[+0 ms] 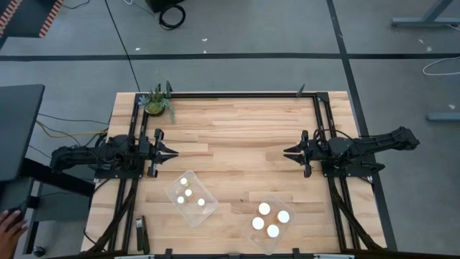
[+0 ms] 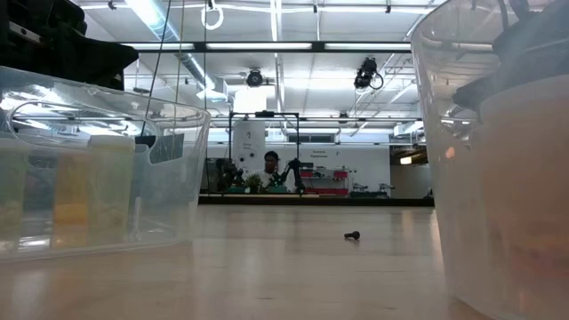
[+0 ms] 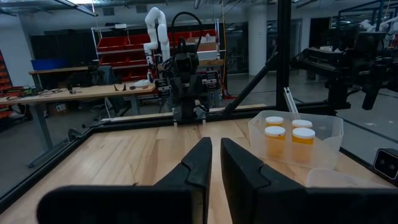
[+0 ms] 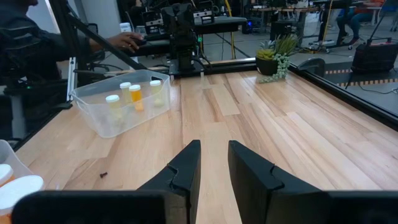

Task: Pick and place medicine bottles into bin by pill shape (circle, oval)
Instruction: Return to Home Position

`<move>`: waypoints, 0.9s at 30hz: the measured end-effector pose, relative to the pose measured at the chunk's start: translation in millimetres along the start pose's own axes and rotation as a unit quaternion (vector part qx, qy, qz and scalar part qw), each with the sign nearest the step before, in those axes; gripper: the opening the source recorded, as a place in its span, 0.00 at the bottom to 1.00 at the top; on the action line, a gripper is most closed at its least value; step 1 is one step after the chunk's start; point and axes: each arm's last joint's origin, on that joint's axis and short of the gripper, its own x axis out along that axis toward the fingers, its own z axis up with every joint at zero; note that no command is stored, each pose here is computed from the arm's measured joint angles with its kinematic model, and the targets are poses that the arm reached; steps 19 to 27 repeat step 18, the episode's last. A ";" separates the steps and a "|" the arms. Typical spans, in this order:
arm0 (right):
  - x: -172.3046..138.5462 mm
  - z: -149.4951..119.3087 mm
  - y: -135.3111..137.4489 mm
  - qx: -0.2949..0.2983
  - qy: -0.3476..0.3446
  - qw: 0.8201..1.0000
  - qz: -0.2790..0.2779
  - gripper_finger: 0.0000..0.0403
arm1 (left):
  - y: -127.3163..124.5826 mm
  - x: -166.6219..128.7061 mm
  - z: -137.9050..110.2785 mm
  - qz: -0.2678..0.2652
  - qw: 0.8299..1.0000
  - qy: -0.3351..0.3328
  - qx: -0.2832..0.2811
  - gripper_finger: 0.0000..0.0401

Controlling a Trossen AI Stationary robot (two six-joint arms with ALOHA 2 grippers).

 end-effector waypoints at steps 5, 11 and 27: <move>0.0 0.0 0.0 0.000 0.000 1.000 0.000 0.22 | 0.0 0.0 0.0 0.000 1.000 0.000 0.000 0.09; 0.0 0.1 0.0 0.000 0.000 1.000 0.000 0.22 | 0.0 0.0 0.1 0.000 1.000 0.000 0.000 0.10; 0.0 0.0 0.0 0.000 0.000 1.000 0.000 0.22 | 0.0 0.0 0.1 0.000 1.000 0.000 0.000 0.11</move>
